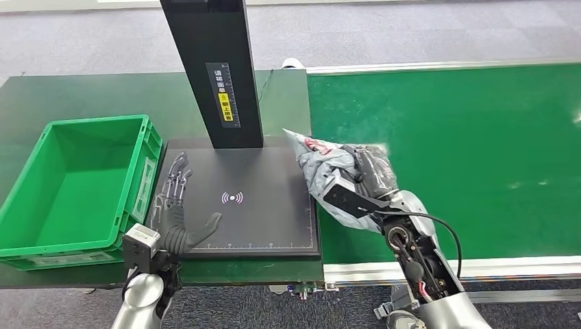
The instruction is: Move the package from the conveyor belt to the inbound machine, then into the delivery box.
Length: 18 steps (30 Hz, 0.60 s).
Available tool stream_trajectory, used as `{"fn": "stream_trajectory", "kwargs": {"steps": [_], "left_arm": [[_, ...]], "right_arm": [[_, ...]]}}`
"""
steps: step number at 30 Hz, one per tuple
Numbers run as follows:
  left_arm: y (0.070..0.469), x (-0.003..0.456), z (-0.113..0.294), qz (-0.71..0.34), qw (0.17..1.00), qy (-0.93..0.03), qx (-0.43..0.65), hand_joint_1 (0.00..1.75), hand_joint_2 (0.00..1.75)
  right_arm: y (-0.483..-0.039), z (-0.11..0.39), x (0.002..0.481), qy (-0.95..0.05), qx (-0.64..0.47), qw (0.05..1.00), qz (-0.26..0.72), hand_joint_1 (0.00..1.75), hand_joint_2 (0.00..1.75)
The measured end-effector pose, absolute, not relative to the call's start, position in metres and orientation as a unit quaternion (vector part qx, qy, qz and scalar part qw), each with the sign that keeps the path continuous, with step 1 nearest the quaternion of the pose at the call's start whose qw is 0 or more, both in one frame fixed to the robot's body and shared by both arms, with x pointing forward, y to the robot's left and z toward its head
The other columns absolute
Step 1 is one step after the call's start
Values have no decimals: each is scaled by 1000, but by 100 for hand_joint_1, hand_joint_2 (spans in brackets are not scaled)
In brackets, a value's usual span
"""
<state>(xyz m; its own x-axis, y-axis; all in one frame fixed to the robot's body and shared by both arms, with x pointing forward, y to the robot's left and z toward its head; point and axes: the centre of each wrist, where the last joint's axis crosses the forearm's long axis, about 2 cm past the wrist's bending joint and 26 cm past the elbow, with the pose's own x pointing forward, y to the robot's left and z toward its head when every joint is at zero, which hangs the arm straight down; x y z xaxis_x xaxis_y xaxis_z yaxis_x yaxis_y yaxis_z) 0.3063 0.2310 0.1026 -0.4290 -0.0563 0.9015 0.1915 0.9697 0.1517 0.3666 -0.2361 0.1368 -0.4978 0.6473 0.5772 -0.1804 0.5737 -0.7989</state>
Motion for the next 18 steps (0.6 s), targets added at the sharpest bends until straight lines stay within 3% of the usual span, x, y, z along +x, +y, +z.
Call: {"fn": "stream_trajectory", "kwargs": {"steps": [12, 18], "left_arm": [[215, 326, 114, -133, 525, -838, -63, 0, 175], [212, 330, 114, -132, 527, -837, -72, 0, 175]], "right_arm": [[-162, 107, 370, -672, -24, 482, 562, 175, 175], [-140, 98, 360, -685, 15, 441, 580, 175, 175]]}}
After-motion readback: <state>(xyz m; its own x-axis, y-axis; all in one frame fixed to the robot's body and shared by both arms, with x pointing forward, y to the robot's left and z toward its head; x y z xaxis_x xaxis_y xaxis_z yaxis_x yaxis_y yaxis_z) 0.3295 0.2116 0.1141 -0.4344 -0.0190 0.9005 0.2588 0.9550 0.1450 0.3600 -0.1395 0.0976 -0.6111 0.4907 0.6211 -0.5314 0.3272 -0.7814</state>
